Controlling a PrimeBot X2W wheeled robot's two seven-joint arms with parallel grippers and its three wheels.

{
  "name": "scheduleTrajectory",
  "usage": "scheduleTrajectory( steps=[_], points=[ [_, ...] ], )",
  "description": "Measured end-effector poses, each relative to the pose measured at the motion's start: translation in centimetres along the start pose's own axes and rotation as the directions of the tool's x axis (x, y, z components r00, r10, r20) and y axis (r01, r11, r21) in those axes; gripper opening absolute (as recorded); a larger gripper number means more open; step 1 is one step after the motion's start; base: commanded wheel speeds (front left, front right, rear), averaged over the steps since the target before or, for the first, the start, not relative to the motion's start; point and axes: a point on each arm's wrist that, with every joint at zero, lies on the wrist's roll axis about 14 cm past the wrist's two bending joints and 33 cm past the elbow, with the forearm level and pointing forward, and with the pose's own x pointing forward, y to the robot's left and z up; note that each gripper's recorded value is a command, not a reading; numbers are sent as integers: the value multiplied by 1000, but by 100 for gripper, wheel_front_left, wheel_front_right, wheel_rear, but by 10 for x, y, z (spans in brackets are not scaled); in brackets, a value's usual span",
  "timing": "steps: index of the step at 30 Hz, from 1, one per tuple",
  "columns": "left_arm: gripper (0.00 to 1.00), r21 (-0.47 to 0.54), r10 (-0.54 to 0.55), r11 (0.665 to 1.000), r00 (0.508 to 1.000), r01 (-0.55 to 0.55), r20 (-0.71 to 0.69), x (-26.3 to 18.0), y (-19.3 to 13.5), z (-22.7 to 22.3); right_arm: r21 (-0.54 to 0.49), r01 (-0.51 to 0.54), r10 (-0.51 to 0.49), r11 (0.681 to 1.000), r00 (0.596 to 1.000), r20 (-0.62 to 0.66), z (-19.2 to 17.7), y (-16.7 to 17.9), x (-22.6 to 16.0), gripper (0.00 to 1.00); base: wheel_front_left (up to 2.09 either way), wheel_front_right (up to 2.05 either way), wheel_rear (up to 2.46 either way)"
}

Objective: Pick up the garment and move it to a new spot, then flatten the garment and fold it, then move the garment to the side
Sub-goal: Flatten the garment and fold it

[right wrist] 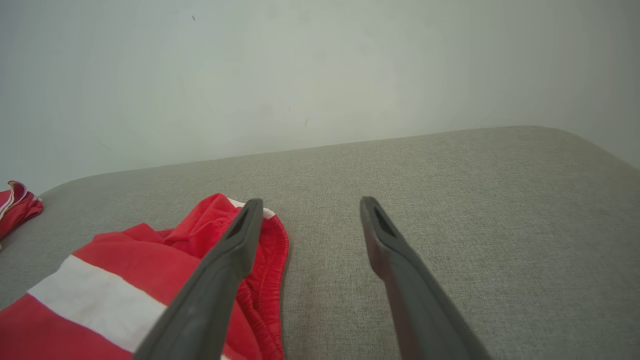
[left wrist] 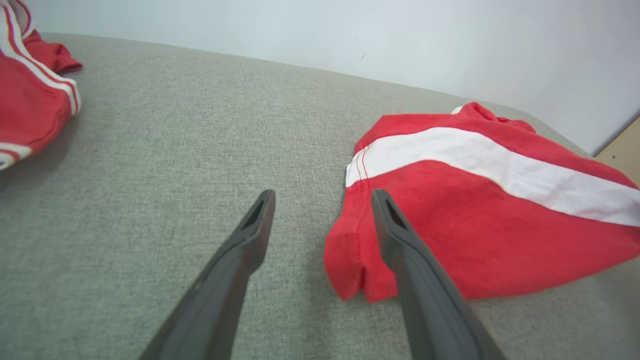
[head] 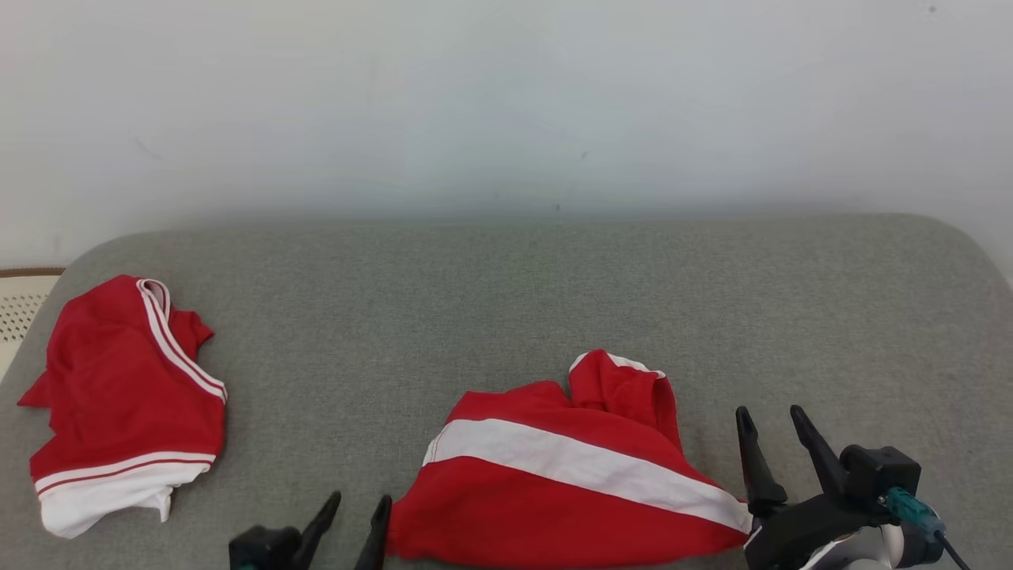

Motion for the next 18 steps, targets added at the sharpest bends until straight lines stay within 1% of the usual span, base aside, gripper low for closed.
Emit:
scheduleTrajectory(
  steps=[7,13,18],
  points=[
    [100,30,-57,998,998,57,16,33,-14,17,2,13,-13,1000,1000,-14,-5,-4,-7,100,0,0,0],
    [100,61,-124,990,991,128,-59,57,-33,3,-1,36,-36,999,999,-27,-9,-12,-11,100,0,0,0],
    [100,32,-154,987,982,158,-107,69,-44,-11,-8,59,-59,998,998,-35,-11,-21,-13,100,0,0,0]
  ],
)
